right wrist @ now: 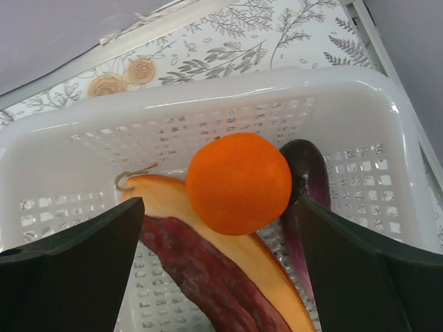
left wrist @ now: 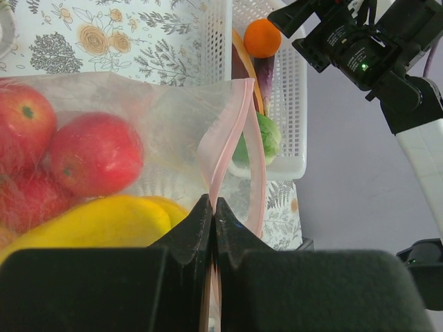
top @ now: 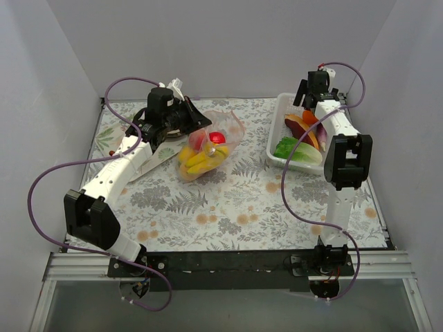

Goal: Place the food in the zip-top bag and seal the zipper
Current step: Pick up the fake fruit from the bin.

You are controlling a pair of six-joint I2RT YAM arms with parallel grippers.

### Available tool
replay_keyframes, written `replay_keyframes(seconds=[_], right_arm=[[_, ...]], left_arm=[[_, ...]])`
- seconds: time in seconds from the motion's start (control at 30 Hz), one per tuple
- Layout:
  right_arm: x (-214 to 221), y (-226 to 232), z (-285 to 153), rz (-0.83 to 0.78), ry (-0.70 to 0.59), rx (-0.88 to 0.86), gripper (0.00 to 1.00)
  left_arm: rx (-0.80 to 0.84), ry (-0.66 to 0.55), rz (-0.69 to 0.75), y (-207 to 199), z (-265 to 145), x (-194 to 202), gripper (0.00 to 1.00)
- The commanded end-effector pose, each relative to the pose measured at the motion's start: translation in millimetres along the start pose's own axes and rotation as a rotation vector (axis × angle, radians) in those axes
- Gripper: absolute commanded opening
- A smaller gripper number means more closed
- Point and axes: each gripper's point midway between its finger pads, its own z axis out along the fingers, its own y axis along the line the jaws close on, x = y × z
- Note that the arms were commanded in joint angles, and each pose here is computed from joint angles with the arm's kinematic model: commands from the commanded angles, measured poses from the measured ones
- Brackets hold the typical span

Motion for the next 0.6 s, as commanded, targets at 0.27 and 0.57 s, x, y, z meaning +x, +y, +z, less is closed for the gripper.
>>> replay_keyframes(seconds=[0.27,0.57], right_arm=[[10.5,-21.6,29.5,0.004,0.012,0.042,0.98],[14.0,-17.1,31.0,0.024,0.019,-0.008,0.81]], left_arm=[[0.051,-0.046,0.038,-24.7,-18.4,-15.7,0.00],[0.044,-0.058,0.037,-25.1,-21.8,-17.5,0.00]])
